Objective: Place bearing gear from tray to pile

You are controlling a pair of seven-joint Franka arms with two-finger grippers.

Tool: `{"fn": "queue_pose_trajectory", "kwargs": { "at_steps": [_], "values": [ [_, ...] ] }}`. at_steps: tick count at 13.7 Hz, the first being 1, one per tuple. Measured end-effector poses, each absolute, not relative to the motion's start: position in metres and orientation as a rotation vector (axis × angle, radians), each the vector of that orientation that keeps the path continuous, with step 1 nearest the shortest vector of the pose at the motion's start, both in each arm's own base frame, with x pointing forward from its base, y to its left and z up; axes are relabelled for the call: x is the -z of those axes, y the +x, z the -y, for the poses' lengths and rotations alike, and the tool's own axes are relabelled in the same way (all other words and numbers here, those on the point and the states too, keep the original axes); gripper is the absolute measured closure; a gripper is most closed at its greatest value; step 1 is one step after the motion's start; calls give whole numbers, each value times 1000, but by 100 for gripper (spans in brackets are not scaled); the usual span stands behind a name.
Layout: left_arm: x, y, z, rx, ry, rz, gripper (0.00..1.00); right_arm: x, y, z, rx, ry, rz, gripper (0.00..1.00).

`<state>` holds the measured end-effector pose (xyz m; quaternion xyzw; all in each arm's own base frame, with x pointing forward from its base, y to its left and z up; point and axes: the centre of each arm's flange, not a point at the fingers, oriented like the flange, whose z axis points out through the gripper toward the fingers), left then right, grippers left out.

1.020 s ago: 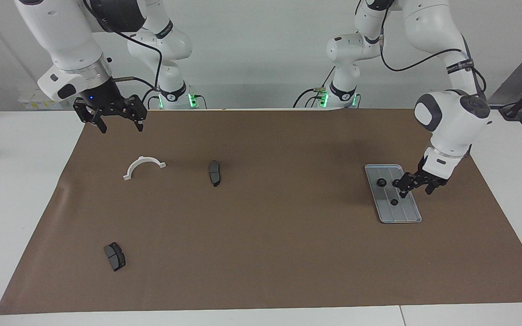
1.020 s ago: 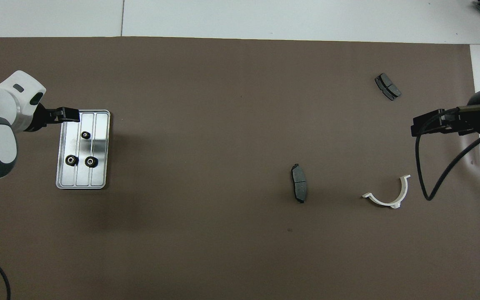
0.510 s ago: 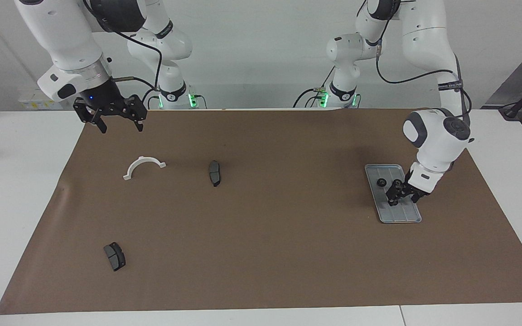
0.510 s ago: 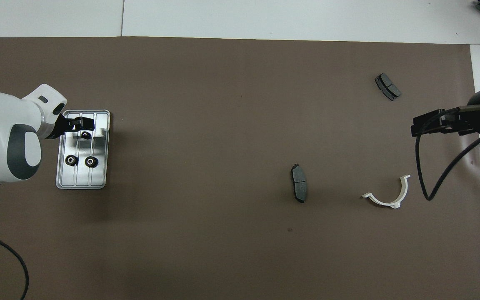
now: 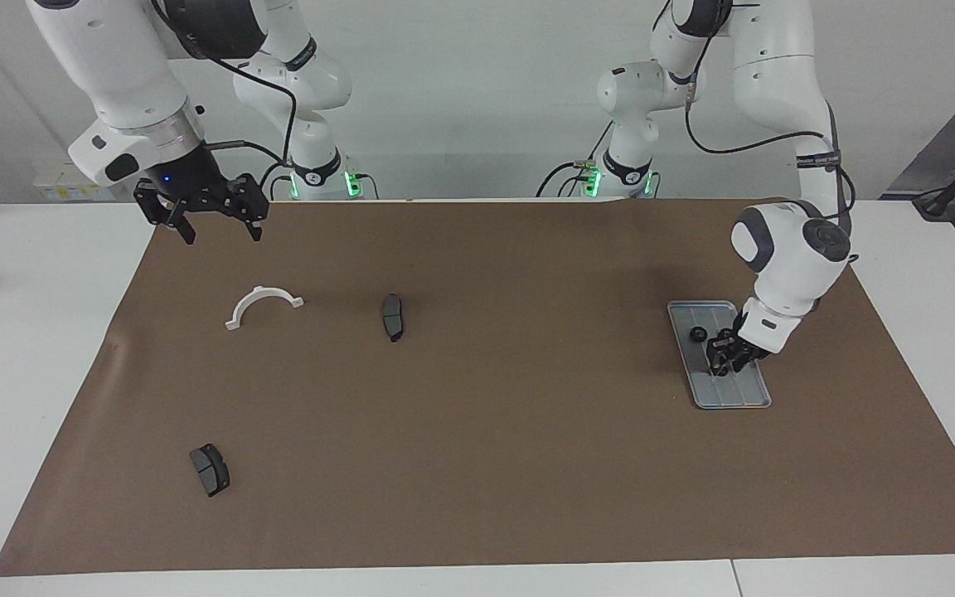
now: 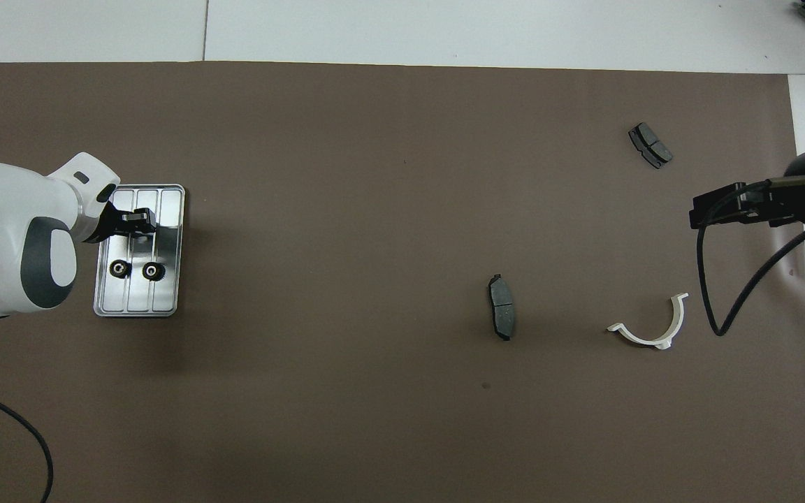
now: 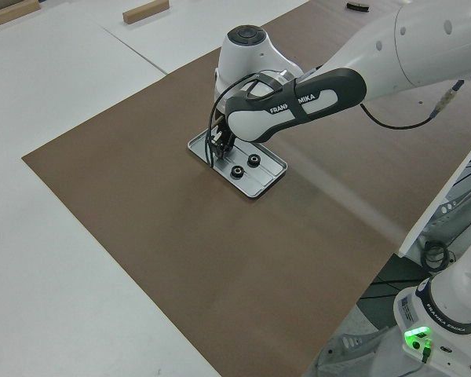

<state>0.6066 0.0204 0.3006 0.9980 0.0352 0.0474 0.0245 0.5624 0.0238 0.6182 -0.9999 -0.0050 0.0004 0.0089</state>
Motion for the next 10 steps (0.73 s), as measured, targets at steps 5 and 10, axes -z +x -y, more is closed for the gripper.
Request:
{"fn": "queue_pose_trajectory", "kwargs": {
  "at_steps": [5, 10],
  "values": [
    [-300, 606, -13, -144, 3086, -98, 51, -618, 562, -24, -1, -3124, 15, 0],
    [-300, 606, -13, -134, 3087, -99, 51, -618, 562, -24, -1, -3124, 15, 0]
  ]
}}
